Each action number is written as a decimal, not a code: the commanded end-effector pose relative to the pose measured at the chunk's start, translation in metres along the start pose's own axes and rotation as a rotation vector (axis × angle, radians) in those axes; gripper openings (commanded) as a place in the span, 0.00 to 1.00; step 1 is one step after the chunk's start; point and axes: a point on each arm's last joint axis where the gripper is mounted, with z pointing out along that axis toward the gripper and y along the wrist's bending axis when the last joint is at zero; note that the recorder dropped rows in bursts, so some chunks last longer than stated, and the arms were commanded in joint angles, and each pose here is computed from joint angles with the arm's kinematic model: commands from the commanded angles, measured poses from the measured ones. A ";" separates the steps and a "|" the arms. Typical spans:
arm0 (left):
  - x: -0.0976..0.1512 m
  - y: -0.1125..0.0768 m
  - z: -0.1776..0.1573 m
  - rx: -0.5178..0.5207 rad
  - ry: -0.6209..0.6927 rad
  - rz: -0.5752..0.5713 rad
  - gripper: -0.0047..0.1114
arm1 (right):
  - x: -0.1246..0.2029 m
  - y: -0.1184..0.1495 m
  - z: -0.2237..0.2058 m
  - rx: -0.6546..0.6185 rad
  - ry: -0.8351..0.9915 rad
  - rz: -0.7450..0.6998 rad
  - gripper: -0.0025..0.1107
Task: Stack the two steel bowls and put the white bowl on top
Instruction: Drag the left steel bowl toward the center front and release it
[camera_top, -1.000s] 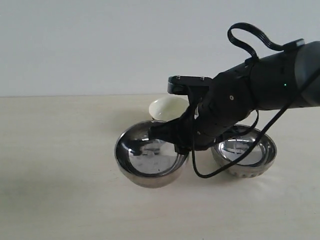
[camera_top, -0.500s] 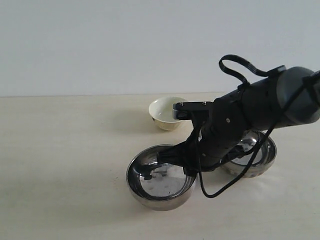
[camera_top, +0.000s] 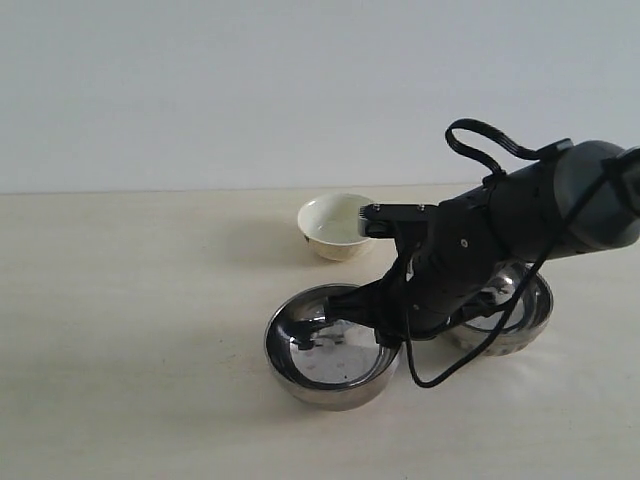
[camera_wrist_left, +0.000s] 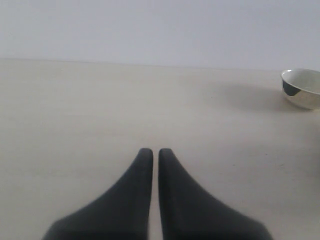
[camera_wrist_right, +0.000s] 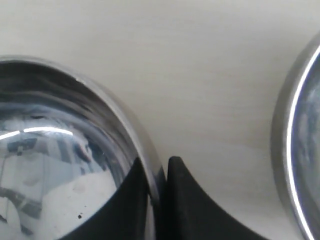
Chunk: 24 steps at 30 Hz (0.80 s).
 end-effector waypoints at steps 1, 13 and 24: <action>0.000 0.000 0.000 0.005 -0.007 -0.004 0.07 | -0.002 -0.003 -0.004 0.007 0.000 0.000 0.02; 0.000 0.000 0.000 0.005 -0.007 -0.004 0.07 | -0.004 -0.002 -0.004 -0.002 -0.016 0.000 0.28; 0.000 0.000 0.000 0.005 -0.007 -0.004 0.07 | -0.017 0.003 -0.014 -0.017 -0.054 -0.003 0.54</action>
